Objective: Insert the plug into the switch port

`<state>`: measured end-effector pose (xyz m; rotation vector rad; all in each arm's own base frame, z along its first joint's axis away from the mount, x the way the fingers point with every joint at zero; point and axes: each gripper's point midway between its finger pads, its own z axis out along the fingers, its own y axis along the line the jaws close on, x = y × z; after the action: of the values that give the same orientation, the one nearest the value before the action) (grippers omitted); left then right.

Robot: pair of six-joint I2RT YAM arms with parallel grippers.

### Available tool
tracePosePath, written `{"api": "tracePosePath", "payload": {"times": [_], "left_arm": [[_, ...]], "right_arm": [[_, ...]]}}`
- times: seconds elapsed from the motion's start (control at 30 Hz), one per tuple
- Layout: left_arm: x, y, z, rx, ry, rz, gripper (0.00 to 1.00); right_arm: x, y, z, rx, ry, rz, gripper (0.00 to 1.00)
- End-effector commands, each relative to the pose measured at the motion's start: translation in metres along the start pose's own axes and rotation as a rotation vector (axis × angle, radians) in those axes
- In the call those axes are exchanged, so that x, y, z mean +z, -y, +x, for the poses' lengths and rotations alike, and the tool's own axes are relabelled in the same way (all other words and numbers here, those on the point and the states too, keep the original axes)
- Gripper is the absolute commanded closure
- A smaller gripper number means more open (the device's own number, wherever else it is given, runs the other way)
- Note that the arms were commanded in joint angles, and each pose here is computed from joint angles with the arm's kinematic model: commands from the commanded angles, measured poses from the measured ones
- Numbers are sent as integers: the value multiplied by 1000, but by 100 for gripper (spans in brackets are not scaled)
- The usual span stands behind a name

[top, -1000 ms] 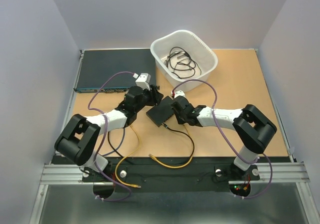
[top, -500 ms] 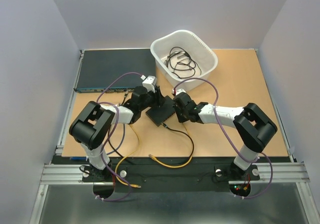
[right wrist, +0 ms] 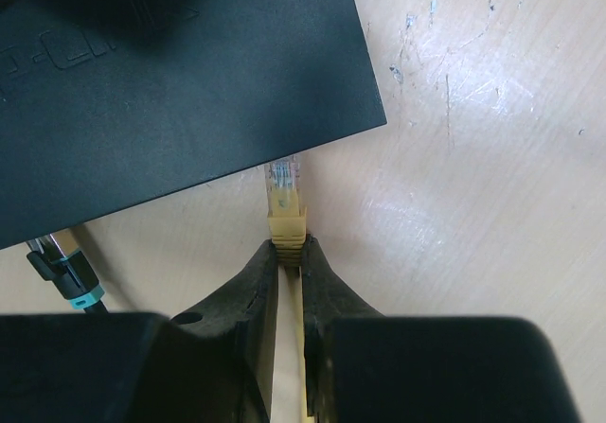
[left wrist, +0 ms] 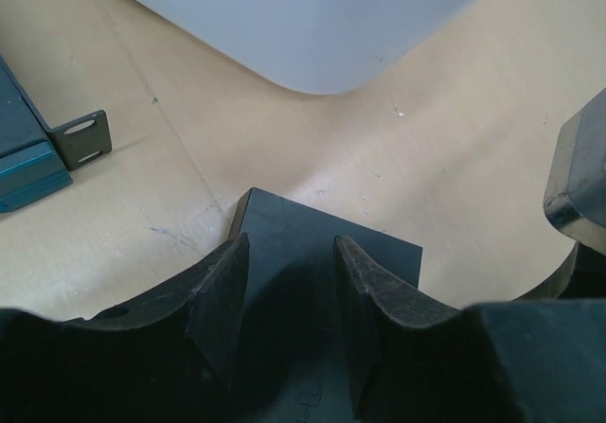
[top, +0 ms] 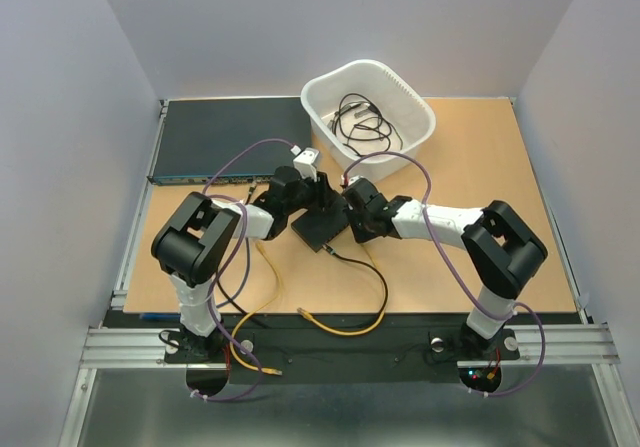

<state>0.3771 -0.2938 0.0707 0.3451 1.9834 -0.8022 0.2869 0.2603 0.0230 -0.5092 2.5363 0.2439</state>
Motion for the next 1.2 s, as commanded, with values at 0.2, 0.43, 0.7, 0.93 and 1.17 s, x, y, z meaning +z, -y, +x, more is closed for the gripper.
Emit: {"api": "tracePosePath", "payload": {"times": [0.2, 0.43, 0.7, 0.93, 1.17], "left_arm": [[13, 2, -16, 51, 20, 44, 49], [17, -5, -13, 57, 4, 11, 49], [24, -17, -4, 56, -27, -36, 49], [27, -13, 1, 70, -49, 2, 49], [28, -12, 6, 85, -60, 13, 50]], "right_arm": [[1, 16, 3, 8, -49, 77, 99], [-2, 25, -2, 16, -47, 109, 99], [1, 28, -4, 6, -51, 124, 99], [2, 24, -14, -6, -41, 112, 100], [0, 20, -27, -17, -25, 102, 99]]}}
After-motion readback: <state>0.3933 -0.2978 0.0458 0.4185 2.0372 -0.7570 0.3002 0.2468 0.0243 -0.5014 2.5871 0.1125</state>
